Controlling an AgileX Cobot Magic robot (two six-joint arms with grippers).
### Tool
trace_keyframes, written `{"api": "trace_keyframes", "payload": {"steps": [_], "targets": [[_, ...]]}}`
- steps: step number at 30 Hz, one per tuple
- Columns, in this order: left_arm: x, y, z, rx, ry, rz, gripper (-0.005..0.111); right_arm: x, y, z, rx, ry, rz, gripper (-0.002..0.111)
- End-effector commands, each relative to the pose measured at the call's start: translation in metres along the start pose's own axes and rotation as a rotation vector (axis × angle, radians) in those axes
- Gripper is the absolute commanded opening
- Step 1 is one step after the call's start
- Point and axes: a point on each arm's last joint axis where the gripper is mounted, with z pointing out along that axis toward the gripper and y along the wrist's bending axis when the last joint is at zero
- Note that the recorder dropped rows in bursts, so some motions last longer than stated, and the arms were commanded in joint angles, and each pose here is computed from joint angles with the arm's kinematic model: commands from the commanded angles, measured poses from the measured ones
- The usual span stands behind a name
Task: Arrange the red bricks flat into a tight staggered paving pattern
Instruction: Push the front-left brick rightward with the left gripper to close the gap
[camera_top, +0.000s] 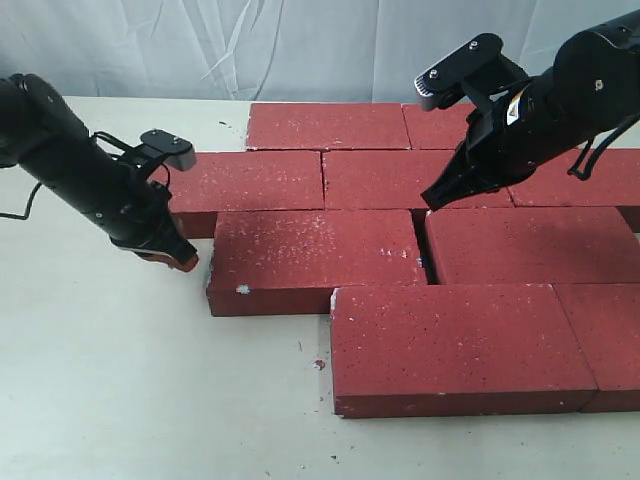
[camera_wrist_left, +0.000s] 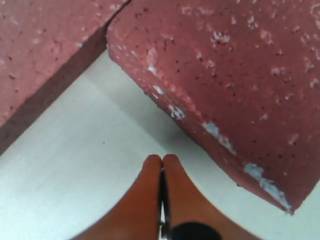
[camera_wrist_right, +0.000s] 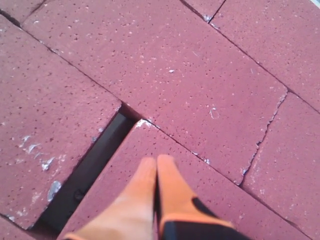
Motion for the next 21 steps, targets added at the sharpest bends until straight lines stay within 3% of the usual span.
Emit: {"api": "trace_keyframes", "payload": {"steps": [1, 6, 21], "targets": [[-0.009, -0.0092, 0.0056, -0.007, -0.02, 0.027, 0.0, 0.0003, -0.0007, 0.001, 0.004, -0.008, -0.005, -0.001], [-0.0148, -0.0186, 0.0137, -0.018, -0.033, 0.048, 0.0, 0.0001, -0.0008, 0.001, 0.004, -0.01, -0.005, -0.001], [-0.0178, -0.0189, 0.0146, -0.016, -0.064, 0.035, 0.0, -0.0003, -0.0009, 0.001, 0.005, -0.014, -0.005, -0.001]]}}
